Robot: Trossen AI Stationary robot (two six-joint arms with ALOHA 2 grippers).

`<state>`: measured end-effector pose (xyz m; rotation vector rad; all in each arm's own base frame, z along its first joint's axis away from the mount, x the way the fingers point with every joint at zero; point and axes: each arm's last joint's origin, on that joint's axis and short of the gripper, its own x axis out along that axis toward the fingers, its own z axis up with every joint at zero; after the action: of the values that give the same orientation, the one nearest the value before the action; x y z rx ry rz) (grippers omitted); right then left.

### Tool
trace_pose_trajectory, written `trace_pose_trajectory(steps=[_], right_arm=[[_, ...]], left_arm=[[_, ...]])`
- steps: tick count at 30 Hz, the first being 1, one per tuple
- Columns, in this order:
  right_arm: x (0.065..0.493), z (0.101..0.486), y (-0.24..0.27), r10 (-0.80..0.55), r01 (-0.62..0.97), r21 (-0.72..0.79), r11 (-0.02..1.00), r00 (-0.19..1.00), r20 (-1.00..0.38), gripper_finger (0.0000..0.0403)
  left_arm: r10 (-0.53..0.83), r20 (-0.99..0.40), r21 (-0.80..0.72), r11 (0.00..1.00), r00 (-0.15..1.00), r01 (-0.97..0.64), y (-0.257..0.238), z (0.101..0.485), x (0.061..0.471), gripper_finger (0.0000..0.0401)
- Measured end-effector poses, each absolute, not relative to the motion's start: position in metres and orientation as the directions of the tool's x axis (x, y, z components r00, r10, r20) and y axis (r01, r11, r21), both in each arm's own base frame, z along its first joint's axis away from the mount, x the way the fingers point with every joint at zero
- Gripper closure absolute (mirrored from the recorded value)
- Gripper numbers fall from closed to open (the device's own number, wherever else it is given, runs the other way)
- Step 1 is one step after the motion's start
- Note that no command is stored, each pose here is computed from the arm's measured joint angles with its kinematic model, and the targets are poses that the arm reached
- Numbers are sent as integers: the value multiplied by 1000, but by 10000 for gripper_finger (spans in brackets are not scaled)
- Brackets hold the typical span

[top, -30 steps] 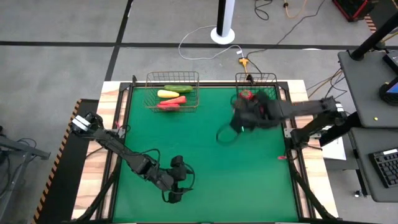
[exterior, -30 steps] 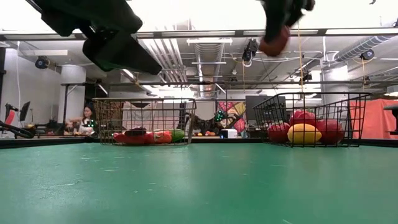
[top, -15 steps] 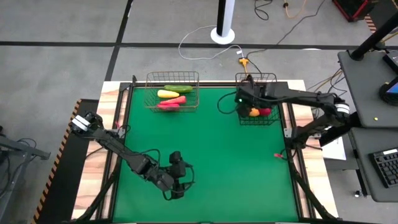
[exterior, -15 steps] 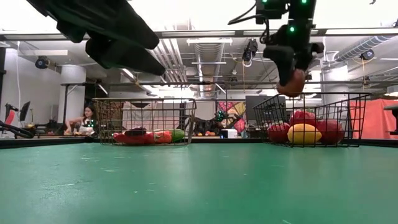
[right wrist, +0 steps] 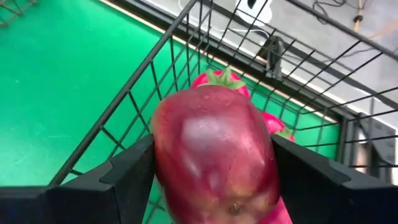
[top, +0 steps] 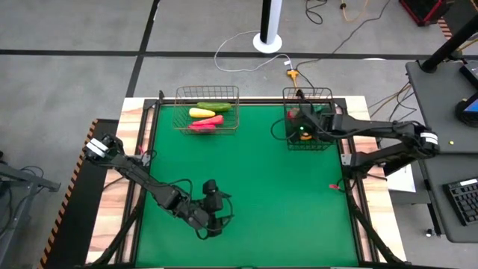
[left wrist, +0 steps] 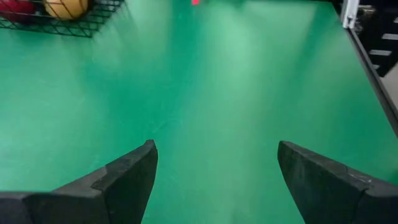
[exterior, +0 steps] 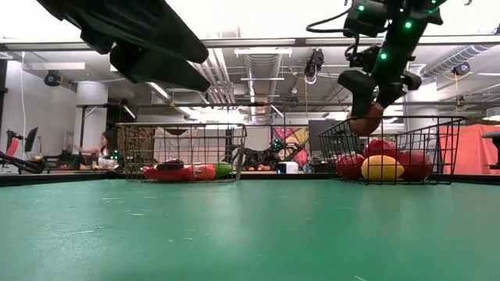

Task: Sort produce into baskets
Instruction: Put the red apple into the black wire basket

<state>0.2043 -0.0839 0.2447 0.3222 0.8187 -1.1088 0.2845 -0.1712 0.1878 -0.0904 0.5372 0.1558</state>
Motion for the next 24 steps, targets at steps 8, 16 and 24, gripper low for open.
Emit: trace_pose_trajectory(steps=[8, 16, 24], right_arm=[[195, 226, -81, -668, 889, -137, 437, 219, -712, 126], [195, 227, -81, -672, 892, -117, 436, 237, -702, 87], [195, 228, -80, -667, 885, -117, 450, 246, -703, 39]], left_arm=[[130, -510, -36, 984, 851, -172, -171, 188, 285, 87], [128, -509, -38, 985, 851, -171, -171, 188, 285, 87], [84, -525, -67, 988, 847, -140, -173, 188, 285, 87]])
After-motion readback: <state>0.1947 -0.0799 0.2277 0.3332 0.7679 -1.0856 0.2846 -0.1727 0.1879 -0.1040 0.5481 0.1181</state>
